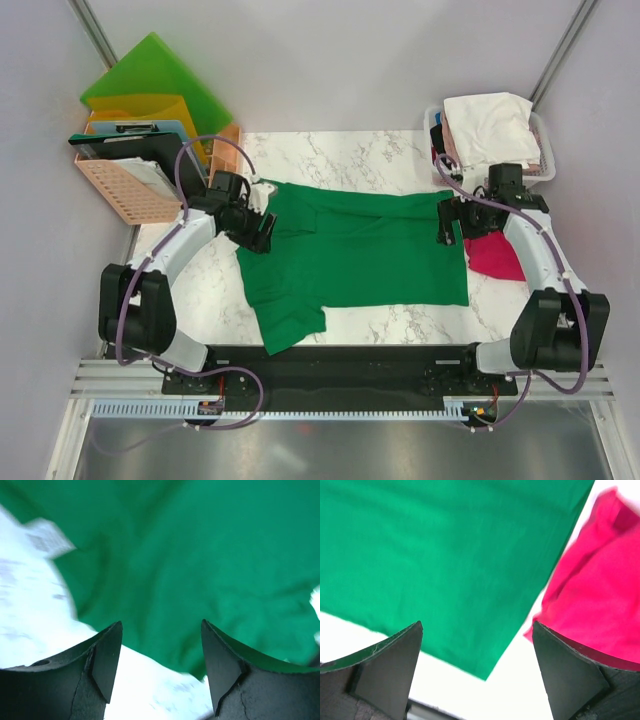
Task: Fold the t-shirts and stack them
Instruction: Fold the flattened tshirt in 1/3 of the way
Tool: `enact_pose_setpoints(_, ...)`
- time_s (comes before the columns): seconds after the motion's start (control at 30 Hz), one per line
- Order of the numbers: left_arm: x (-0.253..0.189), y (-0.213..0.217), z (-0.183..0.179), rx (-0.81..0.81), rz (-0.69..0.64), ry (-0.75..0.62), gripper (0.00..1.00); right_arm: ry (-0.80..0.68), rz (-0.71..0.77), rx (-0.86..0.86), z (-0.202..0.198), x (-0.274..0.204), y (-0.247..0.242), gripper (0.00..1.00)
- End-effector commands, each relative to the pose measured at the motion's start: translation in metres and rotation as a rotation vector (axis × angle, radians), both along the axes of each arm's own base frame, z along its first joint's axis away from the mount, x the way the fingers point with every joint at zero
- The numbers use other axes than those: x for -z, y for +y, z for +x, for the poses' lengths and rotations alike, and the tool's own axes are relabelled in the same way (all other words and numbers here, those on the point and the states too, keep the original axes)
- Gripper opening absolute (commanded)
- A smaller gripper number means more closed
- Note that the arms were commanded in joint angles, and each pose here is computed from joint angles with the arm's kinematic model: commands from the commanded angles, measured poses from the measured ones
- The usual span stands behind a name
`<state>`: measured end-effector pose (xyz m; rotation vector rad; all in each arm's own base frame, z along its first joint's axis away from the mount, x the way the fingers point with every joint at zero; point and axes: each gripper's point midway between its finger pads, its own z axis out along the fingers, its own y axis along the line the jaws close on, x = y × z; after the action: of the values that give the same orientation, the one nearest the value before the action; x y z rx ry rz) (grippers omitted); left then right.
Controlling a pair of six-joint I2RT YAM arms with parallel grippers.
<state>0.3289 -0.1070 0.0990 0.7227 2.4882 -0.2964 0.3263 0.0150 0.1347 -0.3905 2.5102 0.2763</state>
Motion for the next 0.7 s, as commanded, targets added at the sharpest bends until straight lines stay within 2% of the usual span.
enact_pose_setpoints(0.0,-0.008,-0.031,-0.071,0.192,-0.181,0.266,0.71,0.055,-0.042,-0.041,-0.039,-0.003,-0.004,0.98)
enact_pose_setpoints(0.1,-0.015,-0.031,-0.079,0.269,-0.188,0.203,0.69,-0.026,-0.108,-0.113,-0.052,-0.014,-0.010,0.98)
enact_pose_setpoints(0.13,-0.027,-0.029,-0.073,0.268,-0.181,0.110,0.69,-0.111,-0.133,-0.128,-0.053,-0.028,-0.010,0.98)
enact_pose_setpoints(0.23,-0.042,-0.023,-0.055,0.193,-0.151,-0.096,0.71,-0.205,-0.158,-0.115,-0.057,-0.026,-0.012,0.98)
enact_pose_setpoints(0.3,-0.047,-0.014,-0.037,0.142,-0.099,-0.209,0.72,-0.198,-0.118,-0.118,-0.056,-0.027,-0.005,0.98)
enact_pose_setpoints(0.37,-0.056,-0.009,-0.026,0.091,-0.082,-0.275,0.72,-0.126,-0.032,-0.131,-0.056,-0.023,0.009,0.98)
enact_pose_setpoints(0.5,-0.044,-0.009,-0.016,0.032,-0.056,-0.260,0.79,-0.049,0.071,-0.155,-0.050,-0.012,0.034,0.98)
enact_pose_setpoints(0.53,-0.037,-0.010,-0.018,0.036,-0.045,-0.227,0.97,-0.029,0.069,-0.158,-0.042,-0.005,0.039,0.98)
enact_pose_setpoints(0.67,0.000,-0.005,-0.009,0.019,0.059,-0.119,1.00,0.076,0.028,-0.181,-0.024,0.016,0.066,0.98)
